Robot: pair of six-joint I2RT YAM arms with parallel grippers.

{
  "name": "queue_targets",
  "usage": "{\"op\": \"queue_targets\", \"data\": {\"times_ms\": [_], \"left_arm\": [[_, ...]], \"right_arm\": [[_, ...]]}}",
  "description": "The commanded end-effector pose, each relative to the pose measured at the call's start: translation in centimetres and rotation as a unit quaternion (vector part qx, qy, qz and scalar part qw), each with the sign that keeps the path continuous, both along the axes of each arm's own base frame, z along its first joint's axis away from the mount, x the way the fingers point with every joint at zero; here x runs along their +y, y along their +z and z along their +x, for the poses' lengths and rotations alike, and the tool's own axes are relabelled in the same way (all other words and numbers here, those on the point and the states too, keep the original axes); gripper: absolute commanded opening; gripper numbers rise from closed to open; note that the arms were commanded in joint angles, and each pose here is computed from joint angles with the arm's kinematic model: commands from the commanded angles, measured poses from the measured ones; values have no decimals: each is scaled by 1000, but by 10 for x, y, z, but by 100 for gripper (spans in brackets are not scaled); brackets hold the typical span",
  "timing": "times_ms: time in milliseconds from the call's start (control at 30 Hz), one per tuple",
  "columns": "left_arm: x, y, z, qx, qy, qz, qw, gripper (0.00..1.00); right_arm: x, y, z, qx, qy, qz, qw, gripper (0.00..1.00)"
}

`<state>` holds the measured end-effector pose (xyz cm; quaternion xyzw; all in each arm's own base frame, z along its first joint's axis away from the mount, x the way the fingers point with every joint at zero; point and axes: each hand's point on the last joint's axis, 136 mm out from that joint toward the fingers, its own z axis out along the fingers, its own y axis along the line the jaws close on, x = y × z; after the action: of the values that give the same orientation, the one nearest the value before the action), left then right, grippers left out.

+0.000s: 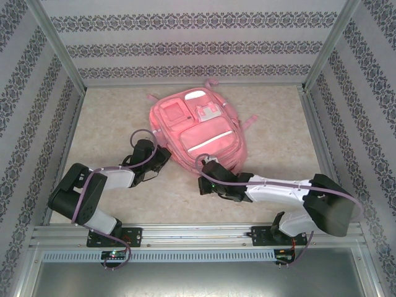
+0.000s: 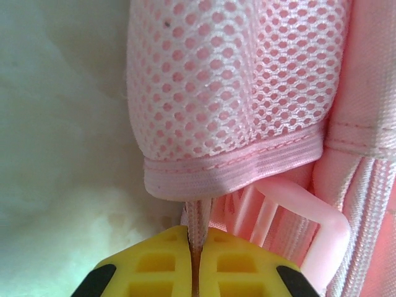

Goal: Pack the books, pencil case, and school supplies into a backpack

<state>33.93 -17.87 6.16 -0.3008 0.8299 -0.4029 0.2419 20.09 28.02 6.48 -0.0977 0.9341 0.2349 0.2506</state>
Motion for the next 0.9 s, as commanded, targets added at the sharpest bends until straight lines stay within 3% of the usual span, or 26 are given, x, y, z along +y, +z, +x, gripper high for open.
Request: {"op": "queue_targets", "data": {"times_ms": [0,200,367,433,533,667,867], "left_arm": [[31,12,17,-20,47,44,998,5],[38,36,46,-17,23,96,995,15],[70,44,39,10,65,118,991,44],[72,46,27,28,72,110,991,49],[64,39,2,78,66,77,992,49],[38,46,-23,60,29,30,997,51],[17,55,-39,51,10,9,999,52]], "right_arm": [[-18,-9,-8,11,7,-24,1000,0],[26,-6,2,19,35,20,999,0],[72,-7,23,27,35,54,998,0],[85,-6,31,28,29,68,997,0],[99,-6,37,33,28,78,996,0],[110,-6,42,36,31,84,995,0],[110,-7,44,35,26,83,996,0]]}}
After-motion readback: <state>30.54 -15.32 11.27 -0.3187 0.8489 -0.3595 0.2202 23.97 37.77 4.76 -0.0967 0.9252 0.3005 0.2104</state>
